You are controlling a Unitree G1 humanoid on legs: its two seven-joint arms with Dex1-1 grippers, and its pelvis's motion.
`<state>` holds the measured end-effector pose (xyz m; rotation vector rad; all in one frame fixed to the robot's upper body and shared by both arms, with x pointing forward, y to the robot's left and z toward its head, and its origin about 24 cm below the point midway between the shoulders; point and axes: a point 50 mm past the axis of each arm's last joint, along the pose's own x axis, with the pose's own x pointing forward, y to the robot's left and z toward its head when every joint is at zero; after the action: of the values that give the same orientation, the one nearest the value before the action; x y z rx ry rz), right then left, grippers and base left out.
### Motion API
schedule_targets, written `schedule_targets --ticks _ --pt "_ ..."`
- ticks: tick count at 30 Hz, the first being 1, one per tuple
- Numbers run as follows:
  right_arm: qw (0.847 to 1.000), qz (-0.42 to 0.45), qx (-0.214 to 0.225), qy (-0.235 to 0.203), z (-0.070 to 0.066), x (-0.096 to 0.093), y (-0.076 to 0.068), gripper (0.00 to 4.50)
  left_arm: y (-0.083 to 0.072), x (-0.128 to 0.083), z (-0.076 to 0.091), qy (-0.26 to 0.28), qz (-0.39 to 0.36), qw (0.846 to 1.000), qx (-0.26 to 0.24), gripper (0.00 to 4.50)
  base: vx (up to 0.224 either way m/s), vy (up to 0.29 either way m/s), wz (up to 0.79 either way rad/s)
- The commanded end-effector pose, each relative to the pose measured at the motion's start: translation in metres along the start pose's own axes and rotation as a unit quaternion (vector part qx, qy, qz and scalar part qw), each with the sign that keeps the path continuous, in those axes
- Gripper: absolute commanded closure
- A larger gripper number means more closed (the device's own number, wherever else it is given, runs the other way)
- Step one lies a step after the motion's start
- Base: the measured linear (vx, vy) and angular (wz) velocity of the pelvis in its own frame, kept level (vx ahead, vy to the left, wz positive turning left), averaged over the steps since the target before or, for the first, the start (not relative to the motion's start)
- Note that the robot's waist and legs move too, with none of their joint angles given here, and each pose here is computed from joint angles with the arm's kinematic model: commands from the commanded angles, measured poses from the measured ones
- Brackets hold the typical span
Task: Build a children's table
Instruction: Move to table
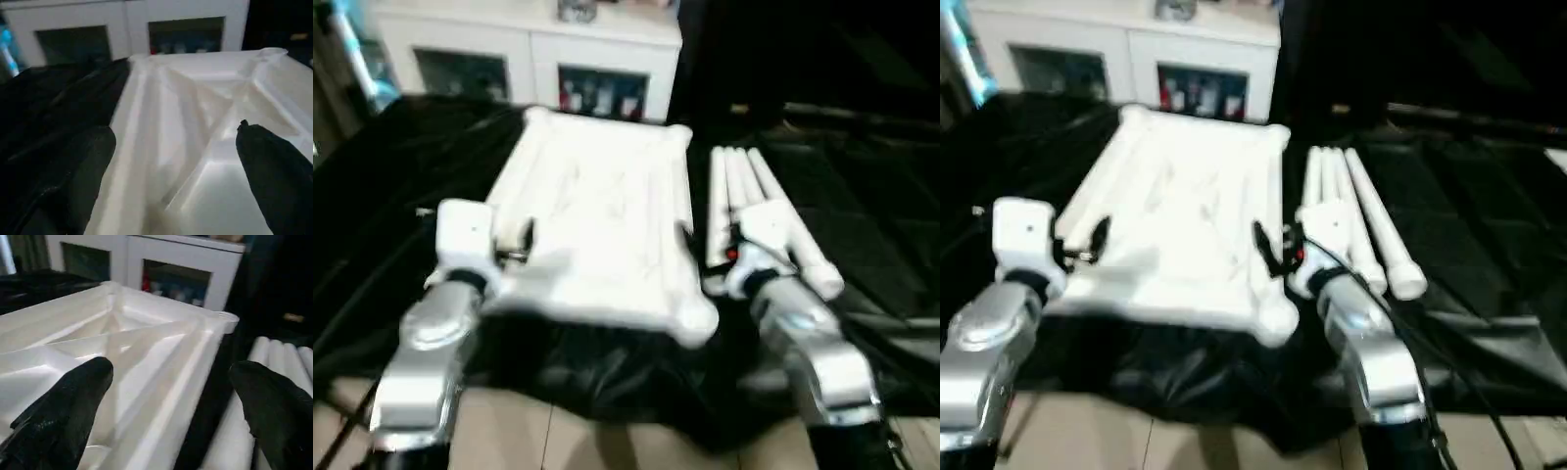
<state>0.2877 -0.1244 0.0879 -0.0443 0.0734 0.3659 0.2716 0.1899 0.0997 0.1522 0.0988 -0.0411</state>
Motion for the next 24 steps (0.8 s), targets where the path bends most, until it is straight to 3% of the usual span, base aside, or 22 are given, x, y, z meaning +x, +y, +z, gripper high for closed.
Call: schedule_targets --ticks 1,4,5,8,10,11,13,14,16,17,18,20,21,22,23,24 --pt "1.0 -0.021 -0.01 0.011 -0.008 -0.004 -0.012 0.02 -0.011 0.002 -0.005 0.006 -0.024 1.0 -0.005 0.01 0.096 -0.035 -0.21" --pt "0.999 -0.009 -0.008 0.032 -0.013 -0.007 -0.011 0.02 -0.012 -0.005 -0.005 0.006 -0.029 0.999 -0.017 0.01 0.094 -0.07 0.1" --pt "0.999 0.022 -0.012 0.03 -0.007 -0.007 -0.011 0.02 -0.012 -0.008 0.001 -0.009 -0.042 0.998 -0.04 0.01 0.132 -0.025 -0.1" --pt "0.995 0.095 -0.023 0.018 0.004 -0.008 -0.015 0.02 -0.011 -0.007 0.003 -0.013 -0.06 0.997 -0.047 0.01 0.116 0.002 -0.05" --pt "0.995 0.095 -0.023 0.018 0.004 -0.008 -0.015 0.02 -0.011 -0.007 0.003 -0.013 -0.06 0.997 -0.047 0.01 0.108 0.056 -0.02" --pt "0.992 0.121 -0.032 0.013 0.01 -0.01 -0.019 0.02 -0.016 -0.007 0.008 -0.021 -0.095 0.994 -0.05 0.01 0.061 0.048 0.06" --pt "0.988 0.15 -0.045 0.015 0.016 -0.014 -0.029 0.02 -0.036 -0.011 0.014 -0.027 -0.229 0.972 -0.039 0.01 0.03 0.024 0.03" --pt "0.988 0.15 -0.045 0.015 0.016 -0.014 -0.029 0.02 -0.036 -0.011 0.014 -0.027 -0.229 0.972 -0.039 0.01 0.0 0.0 0.0" --pt "0.986 0.156 -0.054 0.022 0.018 -0.018 -0.039 0.02 -0.049 -0.012 0.012 -0.014 -0.297 0.955 -0.025 0.01 -0.028 0.001 -0.01" --pt "0.982 0.175 -0.058 0.035 0.019 -0.025 -0.042 0.02 -0.055 -0.013 0.007 0.008 -0.346 0.938 0.009 0.01 -0.071 -0.007 0.01" --pt "0.981 0.179 -0.058 0.037 0.019 -0.026 -0.043 0.02 -0.056 -0.013 0.006 0.013 -0.355 0.935 0.016 0.01 -0.071 -0.007 0.01" --pt "0.973 0.214 -0.064 0.063 0.017 -0.036 -0.042 0.0 -0.059 -0.013 0.004 0.008 -0.404 0.913 0.05 0.36 -0.077 -0.006 0.03" --pt "0.972 0.217 -0.065 0.065 0.017 -0.036 -0.042 0.0 -0.059 -0.013 0.004 0.006 -0.407 0.912 0.052 0.36 -0.075 -0.008 0.04" --pt "0.966 0.234 -0.074 0.085 0.016 -0.043 -0.042 0.0 -0.062 -0.012 0.004 0.0 -0.437 0.897 0.072 0.36 -0.059 -0.013 0.02" --pt "0.966 0.234 -0.074 0.085 0.016 -0.043 -0.042 0.0 -0.062 -0.012 0.004 0.0 -0.437 0.897 0.072 0.42 0.0 0.0 0.0" --pt "0.962 0.243 -0.078 0.099 0.014 -0.048 -0.042 0.0 -0.066 -0.014 0.006 0.002 -0.472 0.879 0.072 0.42 0.0 0.0 0.0"
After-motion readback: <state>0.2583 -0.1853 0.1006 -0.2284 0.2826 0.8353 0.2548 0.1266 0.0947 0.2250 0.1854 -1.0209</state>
